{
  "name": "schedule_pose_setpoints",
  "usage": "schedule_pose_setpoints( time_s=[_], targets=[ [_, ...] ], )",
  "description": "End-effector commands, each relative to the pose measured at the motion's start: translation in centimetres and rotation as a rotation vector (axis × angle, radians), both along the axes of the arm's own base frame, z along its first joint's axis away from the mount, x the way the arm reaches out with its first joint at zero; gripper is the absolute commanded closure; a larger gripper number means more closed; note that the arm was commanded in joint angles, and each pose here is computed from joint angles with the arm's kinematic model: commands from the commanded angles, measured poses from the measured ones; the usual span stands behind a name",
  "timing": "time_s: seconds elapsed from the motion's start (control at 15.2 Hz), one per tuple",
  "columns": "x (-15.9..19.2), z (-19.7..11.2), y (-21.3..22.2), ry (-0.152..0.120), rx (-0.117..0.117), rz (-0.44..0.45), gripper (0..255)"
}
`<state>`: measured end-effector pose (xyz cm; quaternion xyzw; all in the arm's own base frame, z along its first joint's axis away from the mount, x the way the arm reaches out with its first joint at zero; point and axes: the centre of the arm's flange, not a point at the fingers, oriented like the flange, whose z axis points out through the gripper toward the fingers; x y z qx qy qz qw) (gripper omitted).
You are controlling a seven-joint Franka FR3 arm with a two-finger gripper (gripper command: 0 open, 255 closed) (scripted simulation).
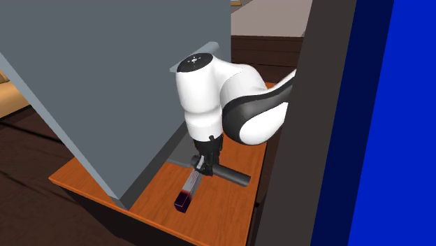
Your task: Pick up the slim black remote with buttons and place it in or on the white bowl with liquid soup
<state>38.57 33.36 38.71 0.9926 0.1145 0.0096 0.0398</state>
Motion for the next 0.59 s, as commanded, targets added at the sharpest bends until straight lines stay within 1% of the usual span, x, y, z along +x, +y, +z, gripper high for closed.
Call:
schedule_pose_setpoints(
  time_s=[0.0, 0.53],
  targets=[
    [0.9, 0.1, -2.2, 0.0, 0.0, 0.0, 255],
    [6.2, -0.1, -11.3, 0.0, 0.0, 0.0, 255]
  ],
)
